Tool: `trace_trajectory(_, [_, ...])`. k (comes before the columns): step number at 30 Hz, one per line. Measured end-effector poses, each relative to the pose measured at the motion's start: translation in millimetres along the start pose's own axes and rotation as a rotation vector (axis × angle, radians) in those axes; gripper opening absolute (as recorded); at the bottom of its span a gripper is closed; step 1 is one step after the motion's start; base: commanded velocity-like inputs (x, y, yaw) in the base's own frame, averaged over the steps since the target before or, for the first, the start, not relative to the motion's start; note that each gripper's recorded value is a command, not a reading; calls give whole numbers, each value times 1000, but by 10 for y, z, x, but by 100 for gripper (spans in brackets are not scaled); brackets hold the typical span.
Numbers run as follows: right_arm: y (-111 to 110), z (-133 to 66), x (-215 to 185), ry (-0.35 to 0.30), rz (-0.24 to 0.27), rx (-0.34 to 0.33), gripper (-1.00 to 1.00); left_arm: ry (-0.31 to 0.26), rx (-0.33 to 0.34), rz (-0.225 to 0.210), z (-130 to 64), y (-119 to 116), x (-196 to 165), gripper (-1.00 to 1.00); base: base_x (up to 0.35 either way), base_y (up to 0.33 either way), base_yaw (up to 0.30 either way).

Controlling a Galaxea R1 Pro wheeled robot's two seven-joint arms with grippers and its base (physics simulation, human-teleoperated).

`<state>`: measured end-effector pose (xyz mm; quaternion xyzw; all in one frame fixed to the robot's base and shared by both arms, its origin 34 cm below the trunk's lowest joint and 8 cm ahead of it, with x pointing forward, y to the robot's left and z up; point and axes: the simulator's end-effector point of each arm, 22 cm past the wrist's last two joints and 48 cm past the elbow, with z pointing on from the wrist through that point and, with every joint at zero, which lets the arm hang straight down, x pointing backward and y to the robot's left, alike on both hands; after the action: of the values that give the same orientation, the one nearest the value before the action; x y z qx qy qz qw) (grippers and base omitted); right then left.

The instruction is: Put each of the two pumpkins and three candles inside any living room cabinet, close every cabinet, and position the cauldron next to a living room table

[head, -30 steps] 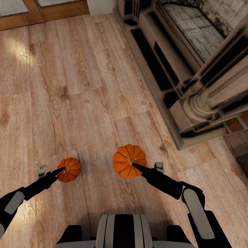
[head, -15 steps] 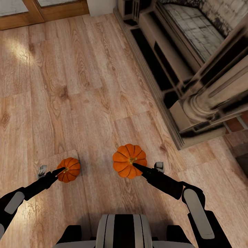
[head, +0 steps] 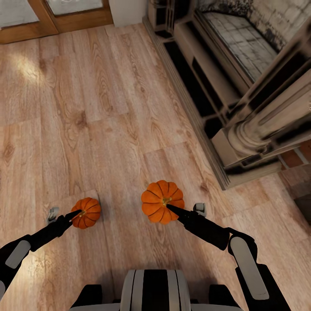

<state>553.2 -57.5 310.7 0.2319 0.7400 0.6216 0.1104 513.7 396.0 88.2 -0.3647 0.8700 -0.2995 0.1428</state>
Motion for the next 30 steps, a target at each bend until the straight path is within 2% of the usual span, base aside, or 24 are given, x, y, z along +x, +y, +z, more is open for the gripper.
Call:
trace_trajectory(15, [316,-18,-49,-7,-53,-29,-100,-29,58,21,-119,-340,-171,-100,0,0,0])
trace_trajectory(20, [403,-33,-71,-13,-68,-36,-100,-34,141,22,-192,-588,-224,-100,0,0,0])
trace_trajectory(23, [453,-42,-82,-17,-77,-38,-100,-5,189,-6,-236,-739,-195,-100,0,0,0])
trace_trajectory(25, [486,-48,-89,-19,-84,-40,-100,16,255,-25,-298,-956,-225,-100,0,0,0])
trace_trajectory(26, [501,-52,-95,-20,-86,-40,-100,33,293,-15,-360,-1111,-275,-100,0,0,0])
trace_trajectory(27, [509,-58,-100,-22,-89,-38,-100,61,344,3,-459,-1365,-366,-100,0,0,0])
trace_trajectory(28, [520,-64,-106,-23,-93,-36,-100,75,403,1,-552,-1632,-452,-100,0,0,0])
trace_trajectory(29, [536,-67,-111,-25,-96,-37,-100,94,425,17,-606,-1778,-472,-100,0,0,0])
trace_trajectory(30, [553,-68,-114,-26,-98,-38,-100,103,424,38,-627,-1827,-472,-100,0,0,0])
